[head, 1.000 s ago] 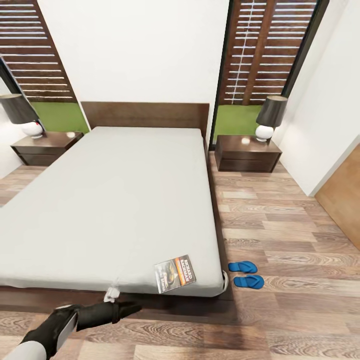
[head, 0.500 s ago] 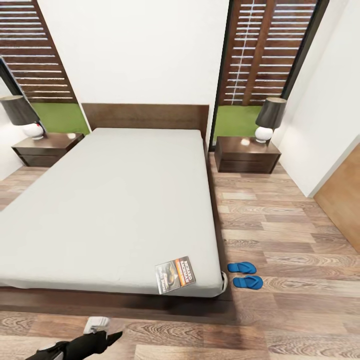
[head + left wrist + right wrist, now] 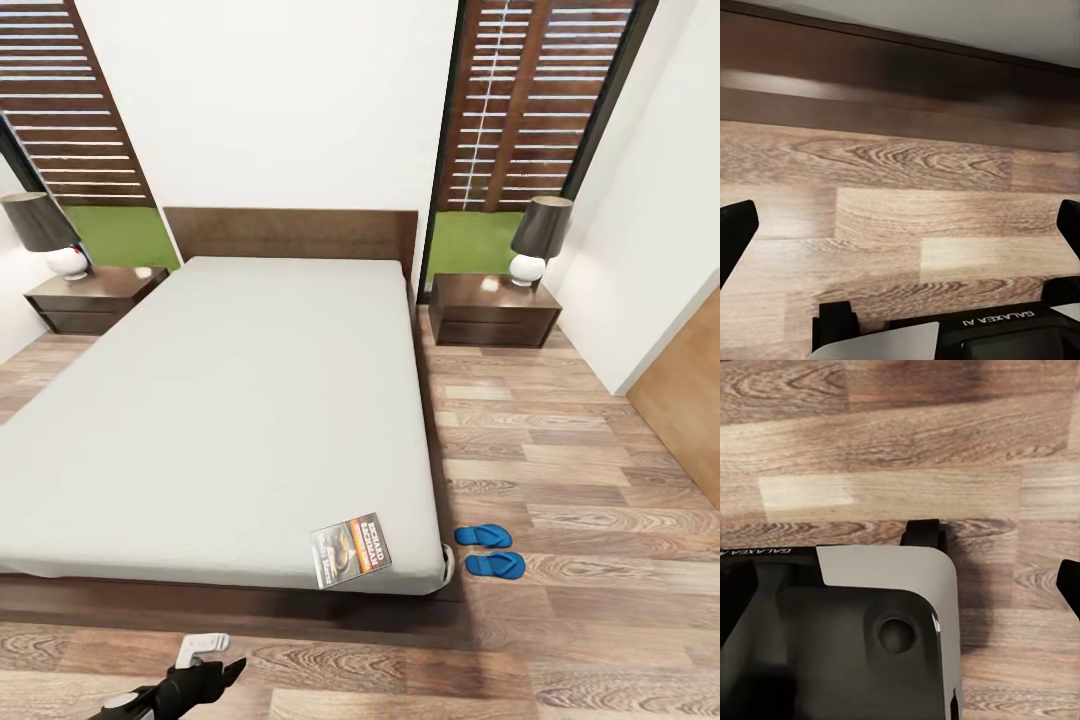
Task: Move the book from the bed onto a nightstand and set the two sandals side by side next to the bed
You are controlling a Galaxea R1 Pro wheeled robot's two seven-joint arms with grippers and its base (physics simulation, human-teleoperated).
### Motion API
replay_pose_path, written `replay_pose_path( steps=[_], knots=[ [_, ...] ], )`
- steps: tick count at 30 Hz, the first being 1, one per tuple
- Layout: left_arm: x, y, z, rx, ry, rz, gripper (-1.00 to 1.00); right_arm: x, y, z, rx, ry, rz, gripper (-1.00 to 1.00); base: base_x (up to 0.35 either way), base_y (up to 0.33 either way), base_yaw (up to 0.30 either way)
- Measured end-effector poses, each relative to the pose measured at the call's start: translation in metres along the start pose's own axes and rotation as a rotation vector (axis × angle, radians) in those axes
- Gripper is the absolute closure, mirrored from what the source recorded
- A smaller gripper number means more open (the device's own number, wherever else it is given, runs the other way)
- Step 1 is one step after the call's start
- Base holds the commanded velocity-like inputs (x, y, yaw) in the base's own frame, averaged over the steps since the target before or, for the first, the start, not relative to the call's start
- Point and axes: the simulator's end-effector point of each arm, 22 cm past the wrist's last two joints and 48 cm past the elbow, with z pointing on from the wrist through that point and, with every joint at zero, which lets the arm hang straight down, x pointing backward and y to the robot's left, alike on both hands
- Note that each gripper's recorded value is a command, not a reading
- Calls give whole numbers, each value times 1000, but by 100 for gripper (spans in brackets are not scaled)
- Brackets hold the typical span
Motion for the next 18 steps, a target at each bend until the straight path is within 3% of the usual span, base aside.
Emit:
replay_pose_path(
  steps=[5,6,8,9,10,13,18],
  knots=[
    [0,0,0,-1,0,0,-100,-4,0,0,-1,-8,0,-100,0,0,0],
    [0,0,0,-1,0,0,-100,-29,11,3,-9,-58,-16,-100,0,0,0],
    [0,0,0,-1,0,0,-100,-49,45,10,-49,-102,-34,-100,0,0,0],
    [0,0,0,-1,0,0,-100,-64,87,15,-100,-138,-44,-100,0,0,0],
    [0,0,0,-1,0,0,-100,-70,143,21,-170,-157,-47,-100,0,0,0],
    [0,0,0,-1,-1,-2,-100,-82,180,20,-216,-187,-49,-100,0,0,0],
    [0,0,0,-1,-1,-3,-100,-121,206,12,-248,-272,-51,-100,0,0,0]
  ],
)
